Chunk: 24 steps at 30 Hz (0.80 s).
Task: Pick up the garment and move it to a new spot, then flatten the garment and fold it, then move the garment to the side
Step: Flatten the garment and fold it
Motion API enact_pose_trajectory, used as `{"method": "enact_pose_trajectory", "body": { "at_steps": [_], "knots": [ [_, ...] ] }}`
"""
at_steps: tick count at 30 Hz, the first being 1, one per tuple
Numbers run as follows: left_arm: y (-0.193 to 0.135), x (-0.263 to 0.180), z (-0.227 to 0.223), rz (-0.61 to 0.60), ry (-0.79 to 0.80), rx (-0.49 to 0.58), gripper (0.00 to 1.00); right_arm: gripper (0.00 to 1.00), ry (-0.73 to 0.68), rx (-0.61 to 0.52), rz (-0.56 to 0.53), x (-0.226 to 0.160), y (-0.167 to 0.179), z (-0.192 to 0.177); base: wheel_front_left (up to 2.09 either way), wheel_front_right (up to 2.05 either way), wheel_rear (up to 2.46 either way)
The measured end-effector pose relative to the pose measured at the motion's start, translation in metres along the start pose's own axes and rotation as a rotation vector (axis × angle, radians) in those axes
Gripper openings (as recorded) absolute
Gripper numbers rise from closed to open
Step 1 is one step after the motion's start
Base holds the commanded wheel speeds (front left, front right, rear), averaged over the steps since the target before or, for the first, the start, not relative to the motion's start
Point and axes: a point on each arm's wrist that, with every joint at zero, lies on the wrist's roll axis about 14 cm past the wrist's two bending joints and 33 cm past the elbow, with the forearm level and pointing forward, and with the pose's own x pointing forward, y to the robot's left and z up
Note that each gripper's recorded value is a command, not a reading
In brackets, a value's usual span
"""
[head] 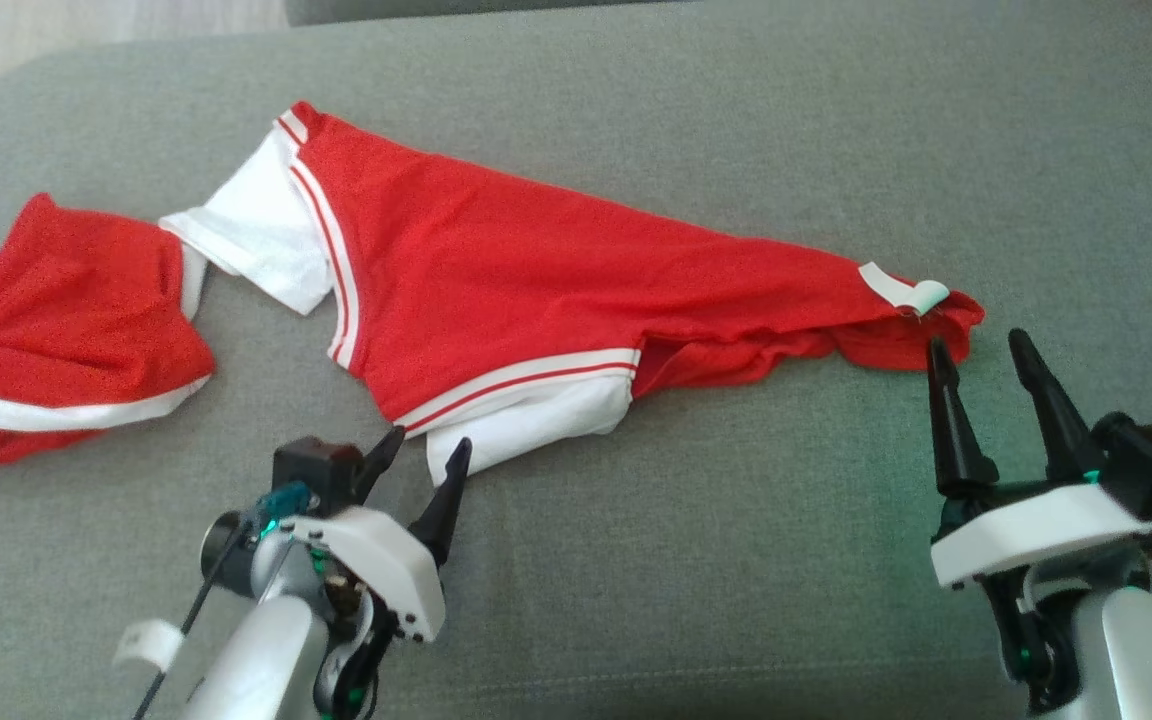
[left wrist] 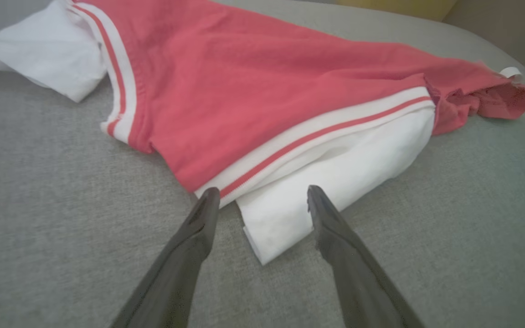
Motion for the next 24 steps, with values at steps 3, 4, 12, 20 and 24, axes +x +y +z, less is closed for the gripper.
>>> {"method": "enact_pose_trajectory", "body": {
  "at_steps": [3, 4, 12, 20, 24],
  "knots": [
    [0.001, 0.010, -0.009, -0.005, 0.049, -0.011, 1.00, 1.00, 0.000, 0.005, -0.007, 0.005, -0.003, 0.000, 0.00, 0.00, 0.00],
    [0.002, 0.013, -0.013, -0.005, 0.073, -0.015, 1.00, 1.00, 0.000, 0.005, -0.011, 0.005, -0.005, 0.000, 0.00, 0.00, 0.00],
    [0.001, 0.029, -0.026, -0.030, 0.171, -0.053, 1.00, 1.00, 0.022, 0.008, -0.036, 0.005, -0.013, -0.009, 0.00, 0.00, 0.00],
    [-0.002, 0.027, -0.029, -0.052, 0.224, -0.047, 0.00, 1.00, 0.016, 0.021, -0.028, 0.007, -0.011, -0.008, 0.00, 0.00, 0.00],
    [-0.008, 0.023, -0.023, -0.070, 0.204, -0.038, 0.00, 1.00, 0.013, 0.025, -0.017, 0.009, -0.007, -0.007, 0.00, 0.00, 0.00]
  ]
}}
